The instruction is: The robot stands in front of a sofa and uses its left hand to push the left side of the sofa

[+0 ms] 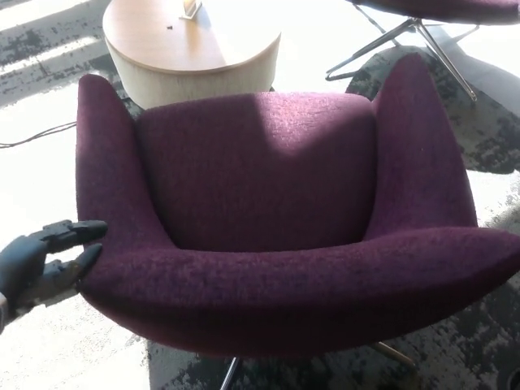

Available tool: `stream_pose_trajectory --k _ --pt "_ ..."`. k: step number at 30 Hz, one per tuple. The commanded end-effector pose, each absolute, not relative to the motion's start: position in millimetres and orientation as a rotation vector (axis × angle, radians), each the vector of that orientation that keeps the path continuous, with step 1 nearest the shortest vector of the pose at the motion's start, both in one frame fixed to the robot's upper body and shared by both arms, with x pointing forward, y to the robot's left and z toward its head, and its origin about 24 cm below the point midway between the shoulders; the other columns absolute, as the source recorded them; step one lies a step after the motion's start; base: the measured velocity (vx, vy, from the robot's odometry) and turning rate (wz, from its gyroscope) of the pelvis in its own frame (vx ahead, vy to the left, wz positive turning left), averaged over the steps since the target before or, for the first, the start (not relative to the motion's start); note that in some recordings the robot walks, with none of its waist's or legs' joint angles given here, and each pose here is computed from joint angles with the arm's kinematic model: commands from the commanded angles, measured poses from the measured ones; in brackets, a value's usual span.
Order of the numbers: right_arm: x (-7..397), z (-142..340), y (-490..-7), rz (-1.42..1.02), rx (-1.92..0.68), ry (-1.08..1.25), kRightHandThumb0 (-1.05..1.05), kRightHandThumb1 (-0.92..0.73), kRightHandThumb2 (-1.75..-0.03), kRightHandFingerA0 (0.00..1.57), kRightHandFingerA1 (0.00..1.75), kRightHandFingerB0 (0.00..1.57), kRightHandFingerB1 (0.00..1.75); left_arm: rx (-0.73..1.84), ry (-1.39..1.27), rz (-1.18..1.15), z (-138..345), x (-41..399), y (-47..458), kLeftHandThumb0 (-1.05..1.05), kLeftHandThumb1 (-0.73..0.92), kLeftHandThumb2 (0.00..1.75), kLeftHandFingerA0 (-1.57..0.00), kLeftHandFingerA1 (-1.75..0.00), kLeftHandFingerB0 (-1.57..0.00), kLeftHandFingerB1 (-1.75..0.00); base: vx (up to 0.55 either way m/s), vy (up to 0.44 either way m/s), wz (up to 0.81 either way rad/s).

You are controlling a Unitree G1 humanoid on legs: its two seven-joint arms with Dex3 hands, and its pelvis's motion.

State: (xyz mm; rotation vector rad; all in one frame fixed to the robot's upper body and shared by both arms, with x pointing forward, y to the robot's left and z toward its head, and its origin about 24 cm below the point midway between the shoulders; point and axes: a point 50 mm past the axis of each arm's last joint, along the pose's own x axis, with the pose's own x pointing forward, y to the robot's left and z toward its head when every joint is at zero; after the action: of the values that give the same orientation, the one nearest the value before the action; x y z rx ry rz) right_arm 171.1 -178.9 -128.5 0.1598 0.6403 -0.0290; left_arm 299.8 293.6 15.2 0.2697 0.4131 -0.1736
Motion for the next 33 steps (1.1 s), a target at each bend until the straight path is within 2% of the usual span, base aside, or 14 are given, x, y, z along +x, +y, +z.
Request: stream_pose_trajectory --k 1,6,15,16,20,21,24,27,30,33 --pt "170 -129 -184 -0.046 0.165 0.646 -0.66 -0.68 -0.61 0.83 0.49 0.74 0.43 0.229 0.387 -0.138 22 296 311 -0.77 0.83 0.65 -0.31 -0.47 -0.26 -0.38 0.0 0.0 0.0" --pt "167 -130 -185 -0.044 0.172 0.656 -0.64 -0.68 -0.61 0.81 0.49 0.74 0.43 0.191 0.368 -0.117 24 287 324 -0.76 0.85 0.64 -0.26 -0.46 -0.22 -0.37 0.0 0.0 0.0" --pt "163 -131 -186 -0.044 0.183 0.656 -0.64 -0.66 -0.61 0.84 0.49 0.74 0.43 0.18 0.346 -0.085 26 275 339 -0.81 0.86 0.66 -0.25 -0.48 -0.22 -0.38 0.0 0.0 0.0" --pt "162 -132 -186 -0.042 0.181 0.661 -0.65 -0.67 -0.61 0.83 0.49 0.72 0.42 0.182 0.356 -0.08 23 272 341 -0.39 0.5 1.11 -0.06 -0.52 0.0 -0.48 0.0 0.0 0.0" --pt "162 -132 -187 -0.041 0.181 0.663 -0.65 -0.67 -0.61 0.83 0.49 0.72 0.42 0.182 0.358 -0.079 22 270 341 -0.39 0.5 1.11 -0.06 -0.52 0.0 -0.48 0.0 0.0 0.0" --pt "158 -134 -187 -0.043 0.184 0.675 -0.66 -0.65 -0.61 0.81 0.49 0.73 0.43 0.122 0.399 -0.03 5 252 347 -0.39 0.52 1.12 -0.06 -0.52 0.0 -0.48 0.0 0.0 0.0" --pt "158 -134 -188 -0.043 0.185 0.677 -0.66 -0.65 -0.61 0.81 0.49 0.73 0.43 0.114 0.402 -0.024 4 249 348 -0.39 0.52 1.12 -0.06 -0.52 0.0 -0.48 0.0 0.0 0.0" --pt "149 -137 -186 -0.046 0.176 0.688 -0.63 -0.69 -0.62 0.79 0.49 0.73 0.43 -0.055 0.477 0.03 -43 205 334 -0.38 0.57 1.15 -0.08 -0.53 -0.01 -0.49 0.0 0.0 -0.03" --pt "146 -138 -186 -0.035 0.173 0.7 -0.63 -0.7 -0.62 0.77 0.49 0.72 0.43 -0.086 0.503 0.025 -58 190 325 -0.36 0.6 1.17 -0.09 -0.54 -0.02 -0.49 0.0 0.0 0.02" --pt "141 -140 -186 -0.033 0.171 0.718 -0.66 -0.66 -0.61 0.83 0.51 0.74 0.44 -0.112 0.544 0.021 -73 174 316 -0.36 0.6 1.17 -0.07 -0.52 -0.01 -0.49 0.0 0.0 0.0"
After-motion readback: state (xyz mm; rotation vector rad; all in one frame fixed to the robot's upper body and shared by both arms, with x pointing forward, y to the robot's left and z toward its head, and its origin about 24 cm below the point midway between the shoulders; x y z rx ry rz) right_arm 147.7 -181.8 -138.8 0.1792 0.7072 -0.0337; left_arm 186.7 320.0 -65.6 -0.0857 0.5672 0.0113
